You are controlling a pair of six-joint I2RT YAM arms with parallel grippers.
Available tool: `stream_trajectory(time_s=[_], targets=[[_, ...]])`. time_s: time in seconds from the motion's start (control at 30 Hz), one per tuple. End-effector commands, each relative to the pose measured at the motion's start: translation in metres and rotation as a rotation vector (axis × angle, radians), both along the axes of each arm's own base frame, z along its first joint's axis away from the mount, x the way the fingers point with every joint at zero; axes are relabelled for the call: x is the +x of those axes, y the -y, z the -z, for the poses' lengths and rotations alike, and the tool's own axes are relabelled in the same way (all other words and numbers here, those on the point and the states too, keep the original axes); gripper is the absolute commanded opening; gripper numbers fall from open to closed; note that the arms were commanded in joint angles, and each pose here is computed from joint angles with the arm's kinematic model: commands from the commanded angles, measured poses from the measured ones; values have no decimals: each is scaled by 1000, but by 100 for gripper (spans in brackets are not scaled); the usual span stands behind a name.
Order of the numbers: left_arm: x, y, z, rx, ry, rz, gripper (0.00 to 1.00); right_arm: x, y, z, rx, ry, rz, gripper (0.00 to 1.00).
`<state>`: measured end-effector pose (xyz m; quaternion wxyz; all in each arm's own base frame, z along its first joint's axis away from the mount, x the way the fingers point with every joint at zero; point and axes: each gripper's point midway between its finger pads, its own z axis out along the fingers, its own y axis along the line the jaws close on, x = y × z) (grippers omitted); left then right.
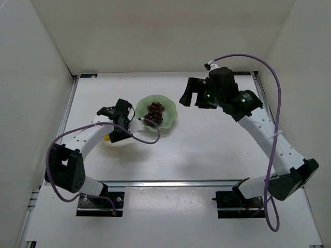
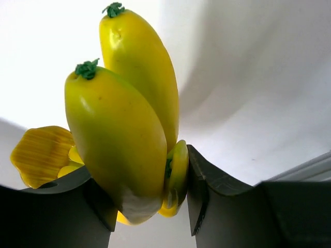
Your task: Place and organize the fake fruits in the fruit bowl
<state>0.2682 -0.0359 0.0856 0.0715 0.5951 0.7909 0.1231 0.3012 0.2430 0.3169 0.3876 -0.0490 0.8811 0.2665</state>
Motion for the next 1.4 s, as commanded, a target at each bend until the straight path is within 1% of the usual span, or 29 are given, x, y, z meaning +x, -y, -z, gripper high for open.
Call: stream_trajectory(time_s=[0.0, 0.07, 0.1, 0.17, 0.2, 0.23, 0.27, 0.3, 0.33, 0.37, 0.4, 0.43, 0.47, 0.5, 0.53, 0.6, 0.63, 0.73, 0.77, 0.8, 0.83, 0.9, 0.93, 0.97, 1.03, 1.17, 1.3, 1.33, 1.37], targets=[[23, 17, -65, -110, 176, -39, 10, -8, 14, -7, 10, 27, 44, 99], [46, 27, -96, -175, 302, -61, 10, -14, 20, -1, -1, 23, 54, 99], [56, 40, -106, -206, 347, -48, 10, -14, 21, 5, -9, 12, 54, 99], [84, 63, -137, -290, 464, -62, 14, -17, 28, 10, -11, 6, 77, 99], [95, 75, -131, -298, 454, -64, 14, -14, 33, 14, -21, 2, 94, 99], [105, 96, -148, -356, 479, -63, 14, -17, 34, 13, -18, 5, 94, 99], [113, 109, -149, -382, 474, -64, 15, -19, 38, 7, -8, 18, 110, 99], [125, 124, -131, -385, 427, -70, 15, -18, 44, 15, -22, 8, 128, 99], [132, 147, -143, -455, 421, -56, 15, -23, 48, 13, -16, 12, 141, 99], [137, 155, -139, -472, 397, -56, 16, -24, 52, 8, -8, 23, 159, 99], [139, 173, -114, -473, 315, -46, 16, -29, 61, 10, -11, 20, 172, 99], [146, 191, -125, -516, 319, -44, 16, -29, 67, 9, -2, 26, 200, 99], [149, 198, -121, -529, 296, -49, 18, -33, 69, 7, 3, 33, 200, 99], [152, 211, -103, -525, 244, -45, 18, -38, 80, 2, 17, 47, 232, 99], [151, 224, -109, -562, 225, -30, 18, -40, 85, 7, 13, 42, 245, 99], [156, 235, -96, -553, 205, -21, 19, -48, 98, 3, 23, 63, 281, 99], [155, 241, -97, -555, 203, -10, 22, -51, 103, 5, 20, 59, 292, 99], [155, 245, -87, -531, 186, 1, 34, -60, 111, 8, 14, 52, 301, 99], [151, 242, -84, -518, 168, -3, 40, -62, 114, 7, 11, 56, 309, 99], [151, 242, -87, -514, 169, 6, 58, -62, 114, 7, 11, 56, 309, 99], [149, 240, -86, -509, 161, 4, 66, -66, 116, 7, 8, 53, 309, 99], [141, 241, -81, -493, 136, 9, 78, -65, 119, 7, 8, 53, 318, 99], [138, 238, -83, -490, 132, 8, 94, -66, 119, 5, 13, 60, 318, 99], [137, 237, -80, -485, 124, 6, 100, -66, 119, 5, 13, 60, 318, 99], [131, 231, -90, -477, 129, 3, 100, -66, 119, 5, 13, 60, 318, 99], [125, 218, -118, -476, 185, -23, 100, -65, 117, 7, 12, 49, 309, 99], [117, 193, -162, -514, 282, -86, 100, -65, 115, 5, 23, 55, 302, 99], [112, 184, -188, -548, 332, -89, 100, -65, 115, 5, 23, 55, 302, 99], [113, 168, -196, -559, 354, -131, 100, -64, 114, 7, 23, 55, 302, 99]])
